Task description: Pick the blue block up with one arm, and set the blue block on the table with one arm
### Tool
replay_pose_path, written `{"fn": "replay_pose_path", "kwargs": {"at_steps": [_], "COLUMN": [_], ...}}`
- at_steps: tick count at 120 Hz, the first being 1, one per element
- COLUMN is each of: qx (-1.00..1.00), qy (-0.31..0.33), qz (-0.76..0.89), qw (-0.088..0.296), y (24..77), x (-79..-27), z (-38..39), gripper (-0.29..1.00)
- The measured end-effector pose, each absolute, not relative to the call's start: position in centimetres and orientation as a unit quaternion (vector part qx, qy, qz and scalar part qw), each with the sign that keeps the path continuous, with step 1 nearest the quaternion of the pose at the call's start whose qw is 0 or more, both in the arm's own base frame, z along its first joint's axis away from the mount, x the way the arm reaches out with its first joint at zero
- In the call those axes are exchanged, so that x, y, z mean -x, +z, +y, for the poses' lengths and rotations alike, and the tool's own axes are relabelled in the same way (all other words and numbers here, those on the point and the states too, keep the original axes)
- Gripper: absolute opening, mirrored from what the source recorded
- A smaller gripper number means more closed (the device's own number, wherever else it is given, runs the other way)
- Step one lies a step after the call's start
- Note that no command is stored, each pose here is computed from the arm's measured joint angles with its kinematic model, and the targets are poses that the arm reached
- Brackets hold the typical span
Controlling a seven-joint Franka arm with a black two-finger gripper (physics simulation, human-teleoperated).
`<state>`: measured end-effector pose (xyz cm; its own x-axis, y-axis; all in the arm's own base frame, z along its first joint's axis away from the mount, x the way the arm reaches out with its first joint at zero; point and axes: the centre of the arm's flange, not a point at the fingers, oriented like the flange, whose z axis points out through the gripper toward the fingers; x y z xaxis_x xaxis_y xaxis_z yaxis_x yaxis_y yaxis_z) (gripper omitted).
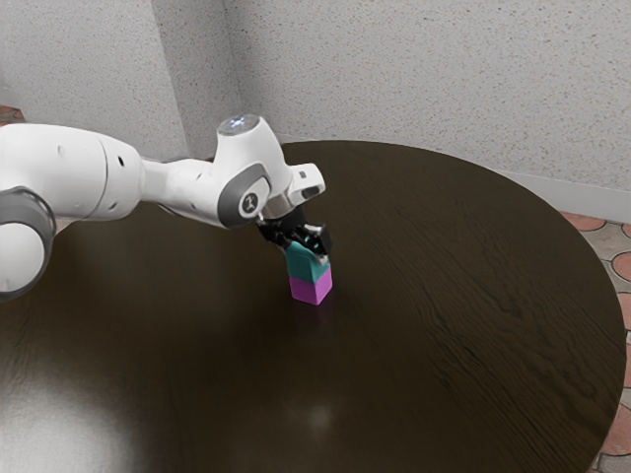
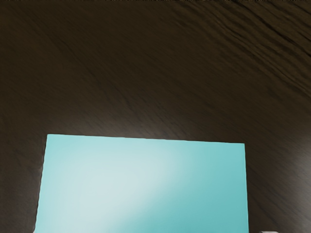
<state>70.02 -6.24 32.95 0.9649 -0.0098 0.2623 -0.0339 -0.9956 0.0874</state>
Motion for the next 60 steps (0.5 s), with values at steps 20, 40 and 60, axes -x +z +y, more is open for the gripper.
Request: {"fn": "replay_pose_path", "kwargs": {"at_steps": [20,40,60], "qx": [-0.990,-0.990,-0.990], "qy": [0.134,0.135,0.132], "qz": [-0.007,-0.004,-0.005], "qw": [0.045,0.043,0.039], "y": [33.0,33.5,36.3], "x": [-70.1,-70.1,-70.6], "z": [-6.0,-5.7,-5.9], "gripper": [0.44,0.41,0.36]}}
